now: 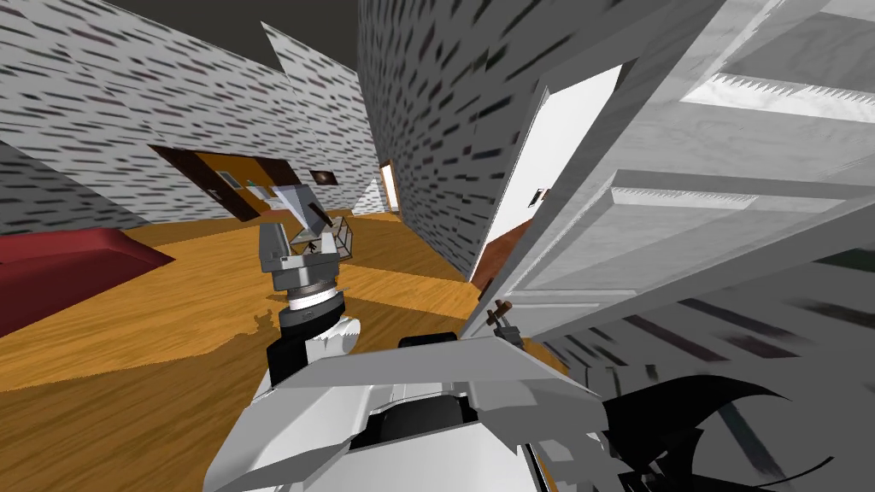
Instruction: Pull the door open
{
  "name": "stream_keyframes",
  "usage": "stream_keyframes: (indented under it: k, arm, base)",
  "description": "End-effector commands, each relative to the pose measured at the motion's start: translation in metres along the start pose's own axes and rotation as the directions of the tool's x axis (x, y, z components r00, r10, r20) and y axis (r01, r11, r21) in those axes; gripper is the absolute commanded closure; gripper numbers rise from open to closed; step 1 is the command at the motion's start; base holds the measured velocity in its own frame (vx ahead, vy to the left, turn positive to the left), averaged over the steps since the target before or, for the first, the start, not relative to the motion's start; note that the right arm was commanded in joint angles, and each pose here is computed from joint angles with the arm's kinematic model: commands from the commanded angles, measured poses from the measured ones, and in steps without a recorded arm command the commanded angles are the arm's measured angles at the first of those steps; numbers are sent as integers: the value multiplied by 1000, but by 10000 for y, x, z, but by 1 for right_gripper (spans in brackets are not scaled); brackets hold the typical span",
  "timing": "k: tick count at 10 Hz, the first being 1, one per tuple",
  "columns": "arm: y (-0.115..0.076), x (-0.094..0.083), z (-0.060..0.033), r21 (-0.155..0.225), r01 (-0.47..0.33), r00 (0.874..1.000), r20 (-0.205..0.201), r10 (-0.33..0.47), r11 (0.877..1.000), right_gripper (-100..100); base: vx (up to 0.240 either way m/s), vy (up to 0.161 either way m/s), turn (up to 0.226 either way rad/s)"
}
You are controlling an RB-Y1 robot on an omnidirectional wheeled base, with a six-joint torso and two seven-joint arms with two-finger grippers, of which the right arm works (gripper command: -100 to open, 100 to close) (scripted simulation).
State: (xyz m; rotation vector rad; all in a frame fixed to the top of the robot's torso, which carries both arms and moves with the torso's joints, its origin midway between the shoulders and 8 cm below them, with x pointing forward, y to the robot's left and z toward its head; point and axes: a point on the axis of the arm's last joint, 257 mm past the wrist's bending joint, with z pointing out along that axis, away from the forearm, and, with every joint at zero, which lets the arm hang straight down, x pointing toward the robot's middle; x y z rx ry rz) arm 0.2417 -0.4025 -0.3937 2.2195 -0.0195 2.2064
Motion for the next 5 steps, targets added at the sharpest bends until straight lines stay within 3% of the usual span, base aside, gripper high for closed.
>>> stream_keyframes:
  k: [1,5]
  arm:
    - [9,6,-11,8,0,1000,-2,0,1000,100]
    - [25,12,-28,29,0,1000,-4,0,1000,100]
  base:
    - [-182,-23,195]
    - [-186,-21,108]
